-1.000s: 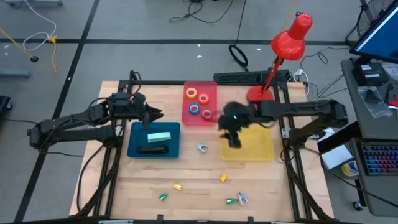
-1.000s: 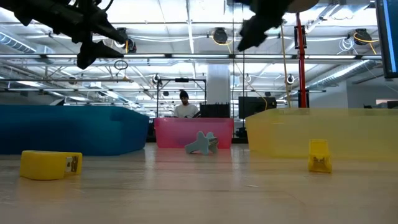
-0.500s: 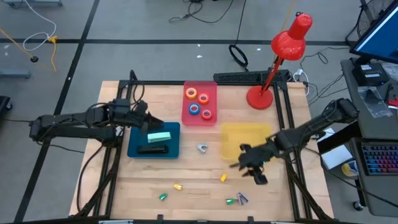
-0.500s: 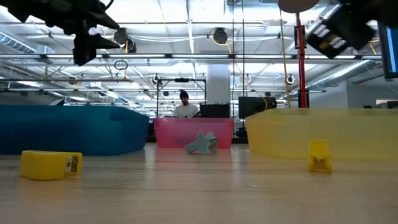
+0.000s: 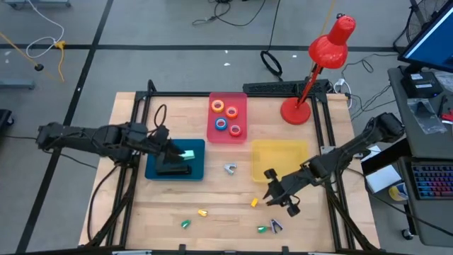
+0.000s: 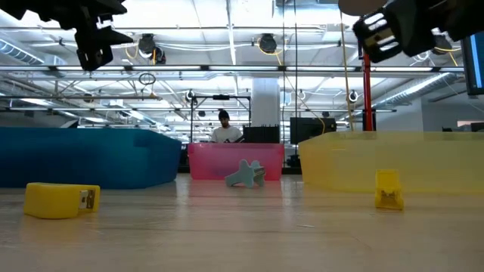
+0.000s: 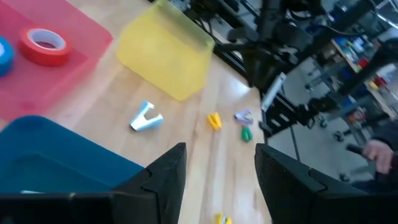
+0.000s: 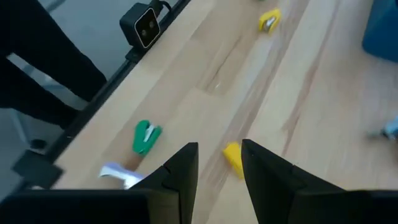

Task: Pick and place Stapler, Stapler remover, tape
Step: Put the left green stapler into the blue bin

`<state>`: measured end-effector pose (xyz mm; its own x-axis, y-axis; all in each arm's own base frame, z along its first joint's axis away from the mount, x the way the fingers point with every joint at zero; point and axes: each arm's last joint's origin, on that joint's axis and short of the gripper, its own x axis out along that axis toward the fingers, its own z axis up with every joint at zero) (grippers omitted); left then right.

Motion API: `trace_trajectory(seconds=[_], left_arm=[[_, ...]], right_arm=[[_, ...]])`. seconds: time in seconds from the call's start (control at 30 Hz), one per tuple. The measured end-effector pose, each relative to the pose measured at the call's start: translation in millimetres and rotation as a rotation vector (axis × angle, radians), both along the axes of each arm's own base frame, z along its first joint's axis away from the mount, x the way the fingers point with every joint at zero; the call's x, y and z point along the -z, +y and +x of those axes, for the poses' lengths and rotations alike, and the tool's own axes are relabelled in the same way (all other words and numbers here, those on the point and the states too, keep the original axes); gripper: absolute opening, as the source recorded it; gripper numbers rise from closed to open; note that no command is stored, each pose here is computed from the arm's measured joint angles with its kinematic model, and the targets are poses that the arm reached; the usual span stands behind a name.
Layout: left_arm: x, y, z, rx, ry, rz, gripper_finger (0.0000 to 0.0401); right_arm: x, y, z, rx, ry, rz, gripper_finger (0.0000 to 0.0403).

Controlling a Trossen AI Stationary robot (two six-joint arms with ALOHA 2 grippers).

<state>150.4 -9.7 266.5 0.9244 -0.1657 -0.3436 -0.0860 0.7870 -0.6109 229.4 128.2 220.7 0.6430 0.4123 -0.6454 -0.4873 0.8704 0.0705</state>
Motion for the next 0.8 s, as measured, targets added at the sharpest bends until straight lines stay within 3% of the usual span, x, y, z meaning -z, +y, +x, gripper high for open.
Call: trace_trajectory(seconds=[0.27,0.5,0.8], left_arm=[[0.1,-8.3,-0.6,-0.036,-0.002,0.039,0.0189],[0.2,-10.2,-0.8,-0.051,-0.003,0.052,0.0189],[0.2,-10.2,-0.8,-0.050,-0.004,0.057,0.0189]], right_arm=[[26.5,-2.5,22.6,-0.044,-0.011,-0.099,0.0119],[39.2,-13.3,37.2,-0.100,0.031,-0.016,0.0121],[43.3,-33.6,40.0,-0.064,0.107,-0.038,0.0123]])
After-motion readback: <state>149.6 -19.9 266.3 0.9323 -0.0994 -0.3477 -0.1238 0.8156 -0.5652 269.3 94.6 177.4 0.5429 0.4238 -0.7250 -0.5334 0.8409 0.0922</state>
